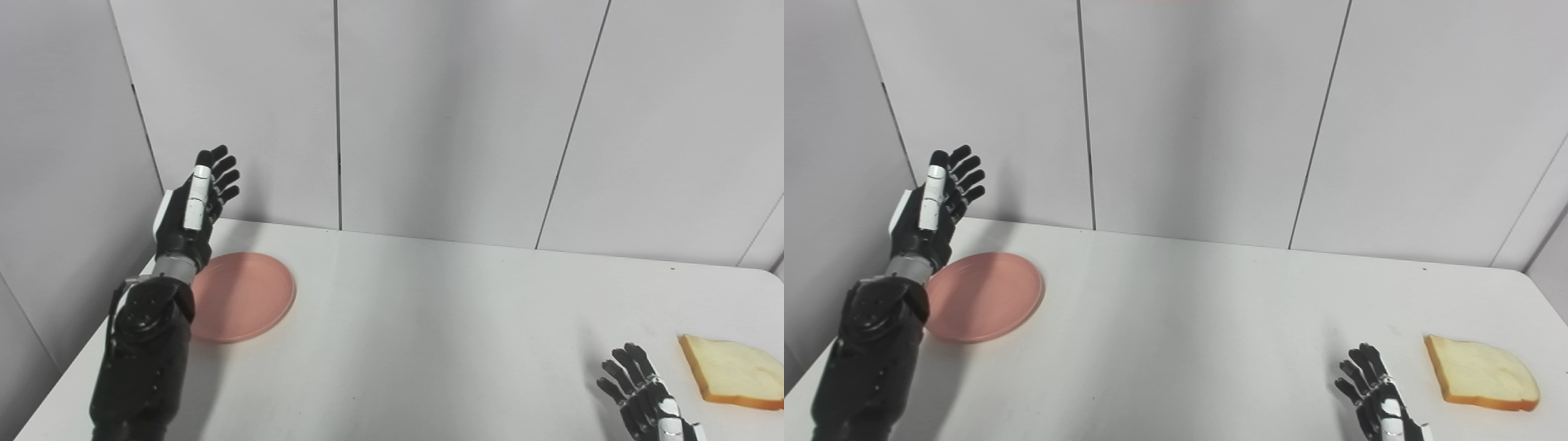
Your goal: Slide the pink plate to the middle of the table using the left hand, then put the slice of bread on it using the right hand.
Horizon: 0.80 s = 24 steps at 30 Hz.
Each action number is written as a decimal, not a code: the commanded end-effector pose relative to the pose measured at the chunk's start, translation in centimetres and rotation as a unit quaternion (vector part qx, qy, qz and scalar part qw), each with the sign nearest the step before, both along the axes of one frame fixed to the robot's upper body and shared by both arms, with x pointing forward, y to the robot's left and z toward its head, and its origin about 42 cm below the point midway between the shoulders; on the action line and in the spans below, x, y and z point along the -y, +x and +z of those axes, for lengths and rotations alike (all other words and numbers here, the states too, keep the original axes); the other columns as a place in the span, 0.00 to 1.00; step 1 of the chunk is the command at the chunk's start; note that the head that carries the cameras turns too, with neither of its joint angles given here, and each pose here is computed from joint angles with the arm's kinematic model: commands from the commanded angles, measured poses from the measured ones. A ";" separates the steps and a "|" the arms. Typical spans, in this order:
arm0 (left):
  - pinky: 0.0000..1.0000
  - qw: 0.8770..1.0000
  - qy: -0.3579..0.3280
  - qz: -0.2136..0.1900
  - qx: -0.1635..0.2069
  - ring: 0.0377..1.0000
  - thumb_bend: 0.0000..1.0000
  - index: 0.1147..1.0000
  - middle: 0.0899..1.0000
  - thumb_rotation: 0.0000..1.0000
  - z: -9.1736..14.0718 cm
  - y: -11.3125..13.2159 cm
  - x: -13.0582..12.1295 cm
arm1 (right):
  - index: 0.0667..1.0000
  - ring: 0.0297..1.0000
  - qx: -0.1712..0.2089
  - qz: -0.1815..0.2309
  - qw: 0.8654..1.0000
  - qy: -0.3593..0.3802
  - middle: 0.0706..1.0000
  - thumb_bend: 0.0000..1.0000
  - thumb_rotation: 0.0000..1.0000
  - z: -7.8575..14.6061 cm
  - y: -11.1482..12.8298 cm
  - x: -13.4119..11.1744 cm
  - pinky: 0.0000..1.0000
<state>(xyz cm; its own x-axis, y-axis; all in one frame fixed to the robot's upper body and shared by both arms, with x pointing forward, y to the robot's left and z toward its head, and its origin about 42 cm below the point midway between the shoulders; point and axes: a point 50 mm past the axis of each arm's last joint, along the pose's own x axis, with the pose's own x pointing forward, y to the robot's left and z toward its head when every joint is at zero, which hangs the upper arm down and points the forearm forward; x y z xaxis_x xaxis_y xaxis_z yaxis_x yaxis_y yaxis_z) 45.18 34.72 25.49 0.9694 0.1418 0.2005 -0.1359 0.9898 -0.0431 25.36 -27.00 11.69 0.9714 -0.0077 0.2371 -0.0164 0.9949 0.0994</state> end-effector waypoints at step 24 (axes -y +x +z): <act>0.75 0.995 -0.007 0.083 0.056 0.82 0.99 0.86 0.86 0.87 -2.1 3.3 -9.8 | 0.88 0.87 -0.083 -0.006 0.996 0.013 0.87 0.74 0.97 -5.2 -1.6 0.1 0.84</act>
<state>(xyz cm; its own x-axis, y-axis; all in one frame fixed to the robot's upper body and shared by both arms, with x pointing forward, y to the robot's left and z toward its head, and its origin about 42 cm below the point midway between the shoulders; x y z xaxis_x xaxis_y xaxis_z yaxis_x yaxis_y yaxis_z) 46.62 42.39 16.70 0.9519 0.2896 0.1001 -0.2815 0.9555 -0.0879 25.22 -27.08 11.61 0.9721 -0.0062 0.2343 -0.0162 0.9955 0.0937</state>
